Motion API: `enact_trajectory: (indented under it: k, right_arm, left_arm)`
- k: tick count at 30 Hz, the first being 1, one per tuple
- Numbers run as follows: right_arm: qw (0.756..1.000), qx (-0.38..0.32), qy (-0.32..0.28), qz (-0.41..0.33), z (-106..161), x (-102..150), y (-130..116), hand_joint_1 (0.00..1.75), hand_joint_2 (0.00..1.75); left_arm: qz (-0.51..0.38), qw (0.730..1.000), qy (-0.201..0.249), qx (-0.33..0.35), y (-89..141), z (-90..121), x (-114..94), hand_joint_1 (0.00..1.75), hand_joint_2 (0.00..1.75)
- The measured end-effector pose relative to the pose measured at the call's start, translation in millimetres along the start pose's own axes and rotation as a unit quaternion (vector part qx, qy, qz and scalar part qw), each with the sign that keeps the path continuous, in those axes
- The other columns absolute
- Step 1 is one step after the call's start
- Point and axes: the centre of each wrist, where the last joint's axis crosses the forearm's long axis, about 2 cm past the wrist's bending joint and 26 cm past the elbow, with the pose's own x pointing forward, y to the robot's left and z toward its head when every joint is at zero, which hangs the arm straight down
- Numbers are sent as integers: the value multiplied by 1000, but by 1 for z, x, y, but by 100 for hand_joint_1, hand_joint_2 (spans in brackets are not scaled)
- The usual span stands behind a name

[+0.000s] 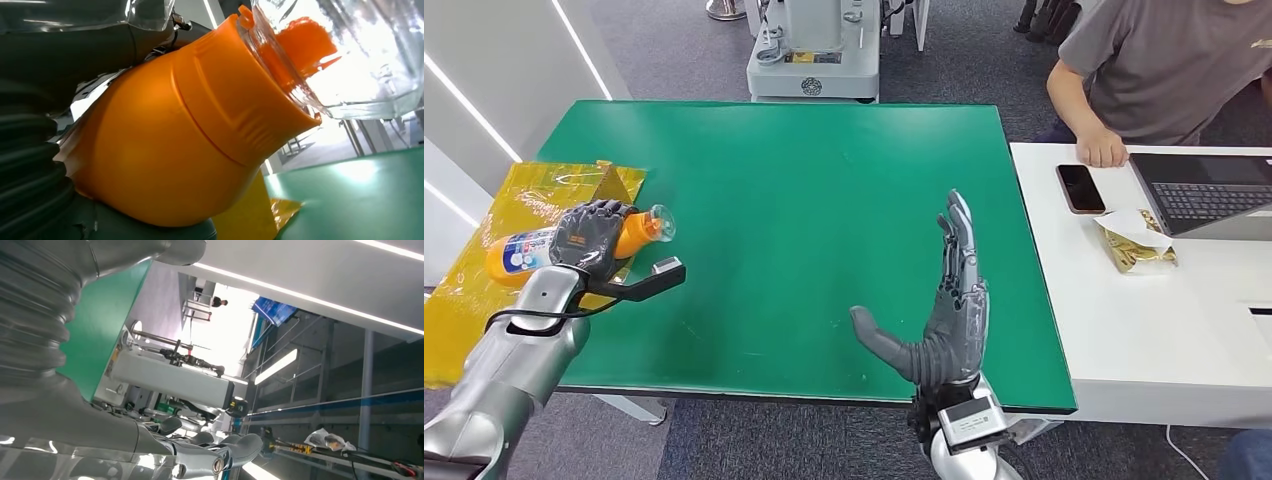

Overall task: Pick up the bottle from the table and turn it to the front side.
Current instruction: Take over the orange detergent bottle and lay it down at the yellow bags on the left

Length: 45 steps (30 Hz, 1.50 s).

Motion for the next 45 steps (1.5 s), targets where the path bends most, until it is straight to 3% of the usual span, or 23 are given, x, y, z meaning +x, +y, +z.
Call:
enact_trajectory:
  k: [12, 19, 30, 45]
  right_arm:
    - [1000, 13, 5, -16, 2, 1, 3, 0, 175]
    - [1000, 16, 6, -23, 2, 1, 4, 0, 175]
    - [999, 24, 8, -36, -2, 2, 8, 0, 175]
    - [998, 36, 10, -42, -7, 3, 12, 0, 175]
  left_arm:
    - [-13, 996, 19, -86, -39, 35, -9, 175, 175]
    - [-19, 994, 24, -109, -47, 39, -2, 175, 175]
    - [-28, 991, 50, -119, -47, 32, 15, 175, 175]
    - [-39, 996, 21, -74, -24, 2, 41, 175, 175]
